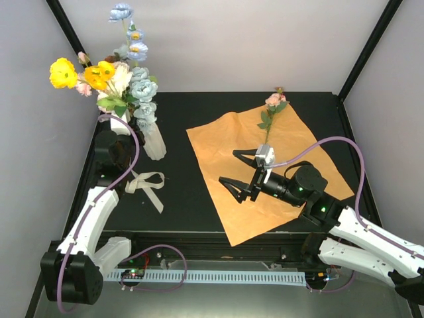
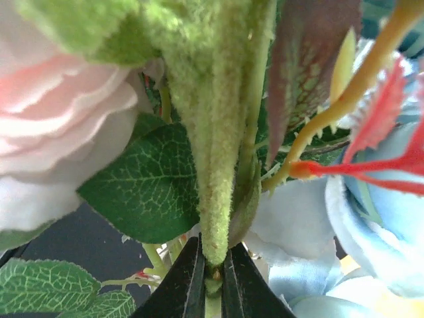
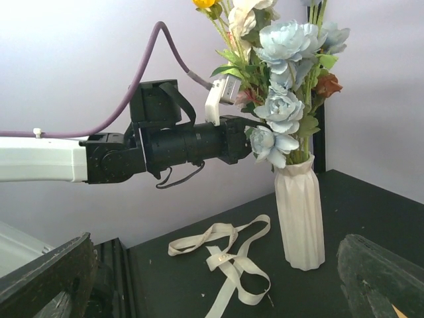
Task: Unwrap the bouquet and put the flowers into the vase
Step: Insert the fake flower into the vase, then pick up the fake flower from the wrapping paper.
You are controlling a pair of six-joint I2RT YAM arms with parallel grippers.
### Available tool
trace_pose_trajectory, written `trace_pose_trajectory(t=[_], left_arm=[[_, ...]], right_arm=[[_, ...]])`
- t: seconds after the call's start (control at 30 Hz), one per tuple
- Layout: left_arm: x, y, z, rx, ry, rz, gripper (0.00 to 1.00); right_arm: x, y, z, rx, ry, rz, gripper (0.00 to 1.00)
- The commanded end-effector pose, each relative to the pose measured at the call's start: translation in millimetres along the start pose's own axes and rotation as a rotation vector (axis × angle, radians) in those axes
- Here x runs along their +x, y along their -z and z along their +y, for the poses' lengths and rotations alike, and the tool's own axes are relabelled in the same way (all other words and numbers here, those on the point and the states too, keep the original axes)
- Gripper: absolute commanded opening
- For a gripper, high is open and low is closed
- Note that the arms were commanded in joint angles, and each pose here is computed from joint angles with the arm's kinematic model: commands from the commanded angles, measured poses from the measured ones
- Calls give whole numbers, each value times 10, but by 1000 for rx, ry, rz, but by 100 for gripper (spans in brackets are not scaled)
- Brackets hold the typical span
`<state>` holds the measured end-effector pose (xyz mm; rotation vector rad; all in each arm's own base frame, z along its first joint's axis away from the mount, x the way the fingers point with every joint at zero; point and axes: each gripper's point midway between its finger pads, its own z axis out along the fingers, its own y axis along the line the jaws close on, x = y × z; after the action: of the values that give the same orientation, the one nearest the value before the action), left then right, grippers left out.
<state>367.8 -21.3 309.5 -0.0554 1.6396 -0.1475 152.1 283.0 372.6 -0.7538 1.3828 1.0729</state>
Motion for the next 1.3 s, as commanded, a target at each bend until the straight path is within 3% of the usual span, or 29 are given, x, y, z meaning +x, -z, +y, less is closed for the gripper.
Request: trace_pose_trajectory(t=[0.0, 0.1, 0.2, 0.27, 0.6, 0.73, 0.87, 1.1, 1.17, 1.27], left_arm=[[674, 54, 46, -14, 55, 257, 2], [615, 126, 40, -14, 65, 248, 4], [579, 206, 25, -14, 84, 260, 21], [532, 262, -7, 1, 90, 258, 28], [200, 444, -110, 53, 110, 145, 33], [146, 535, -135, 58, 128, 165, 49], [213, 657, -282, 136, 131, 219, 68], [391, 814, -681, 312, 167, 258, 82], [459, 864, -832, 390, 173, 277, 97], [596, 907, -915, 432, 175, 304, 99]], right_arm=[[-128, 30, 14, 4, 1, -37, 100], [-115, 32, -44, 38, -10, -33, 100], [-62, -5, -179, 115, -40, 17, 100], [-16, -47, -267, 169, -47, 81, 100], [216, -149, -629, 373, -94, 234, 100], [301, -123, -800, 453, -107, 266, 100], [468, -53, -1170, 566, -146, 332, 100], [986, 148, -2002, 758, -269, 468, 96], [1214, 207, -2291, 820, -296, 526, 93], [1499, 304, -2713, 897, -362, 585, 82]])
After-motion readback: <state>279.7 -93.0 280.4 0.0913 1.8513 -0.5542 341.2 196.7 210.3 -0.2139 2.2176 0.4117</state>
